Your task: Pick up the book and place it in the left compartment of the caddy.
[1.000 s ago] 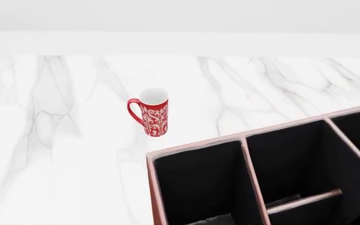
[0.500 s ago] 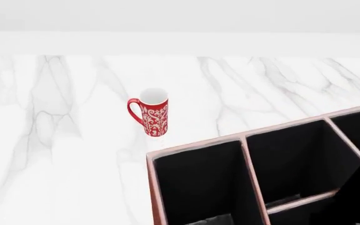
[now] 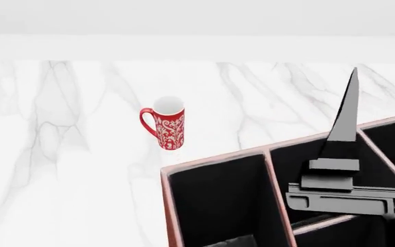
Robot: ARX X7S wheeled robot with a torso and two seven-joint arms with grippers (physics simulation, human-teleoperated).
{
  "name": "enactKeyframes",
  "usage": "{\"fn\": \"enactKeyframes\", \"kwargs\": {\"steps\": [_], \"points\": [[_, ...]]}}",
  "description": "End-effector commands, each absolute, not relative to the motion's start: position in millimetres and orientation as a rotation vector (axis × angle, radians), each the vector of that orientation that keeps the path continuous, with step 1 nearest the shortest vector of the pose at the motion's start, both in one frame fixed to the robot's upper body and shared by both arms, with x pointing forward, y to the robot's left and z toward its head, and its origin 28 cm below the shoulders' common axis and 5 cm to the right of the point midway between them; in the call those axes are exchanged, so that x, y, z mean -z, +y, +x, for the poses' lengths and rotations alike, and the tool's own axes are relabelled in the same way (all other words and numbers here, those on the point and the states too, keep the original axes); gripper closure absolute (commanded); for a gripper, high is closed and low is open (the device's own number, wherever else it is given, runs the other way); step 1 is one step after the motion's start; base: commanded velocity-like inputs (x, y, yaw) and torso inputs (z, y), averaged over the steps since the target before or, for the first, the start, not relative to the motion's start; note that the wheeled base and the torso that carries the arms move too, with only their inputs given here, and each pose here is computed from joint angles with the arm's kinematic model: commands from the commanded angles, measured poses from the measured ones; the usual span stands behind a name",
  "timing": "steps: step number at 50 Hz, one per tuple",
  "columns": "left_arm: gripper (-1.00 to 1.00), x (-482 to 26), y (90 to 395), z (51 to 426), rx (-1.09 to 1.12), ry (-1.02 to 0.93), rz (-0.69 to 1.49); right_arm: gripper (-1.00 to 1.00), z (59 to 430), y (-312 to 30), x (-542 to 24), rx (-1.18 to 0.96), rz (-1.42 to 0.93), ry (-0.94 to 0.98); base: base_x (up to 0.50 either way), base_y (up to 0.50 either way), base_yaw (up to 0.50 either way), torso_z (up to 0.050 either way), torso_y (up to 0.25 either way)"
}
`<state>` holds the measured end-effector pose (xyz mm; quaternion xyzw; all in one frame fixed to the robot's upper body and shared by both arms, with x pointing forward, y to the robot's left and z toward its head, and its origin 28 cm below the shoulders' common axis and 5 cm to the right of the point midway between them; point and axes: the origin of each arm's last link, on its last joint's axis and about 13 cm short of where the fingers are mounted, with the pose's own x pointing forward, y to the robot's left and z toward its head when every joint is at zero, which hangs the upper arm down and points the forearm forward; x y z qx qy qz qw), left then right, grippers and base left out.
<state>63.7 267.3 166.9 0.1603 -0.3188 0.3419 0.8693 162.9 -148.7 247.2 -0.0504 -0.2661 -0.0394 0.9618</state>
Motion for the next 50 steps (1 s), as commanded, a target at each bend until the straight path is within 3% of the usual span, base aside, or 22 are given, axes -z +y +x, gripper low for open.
{"fn": "enactKeyframes", "kwargs": {"steps": [1, 29, 50], "points": [[-1.00, -168.8, 266.0, 64.0, -0.698, -0.696, 0.359, -1.00, 202.7, -153.8, -265.9, 0.053, -0.159, -0.483, 0.00, 0.00, 0.00, 0.000, 0.000], [-1.00, -168.6, 265.9, 67.6, -0.697, -0.691, 0.357, -1.00, 260.3, -125.4, -288.1, -0.205, -0.294, -0.276, 0.00, 0.00, 0.00, 0.000, 0.000], [-1.00, -168.5, 266.1, 68.4, -0.697, -0.688, 0.353, -1.00, 262.7, -98.0, -301.1, -0.553, -0.352, -0.255, 0.00, 0.00, 0.00, 0.000, 0.000]]}}
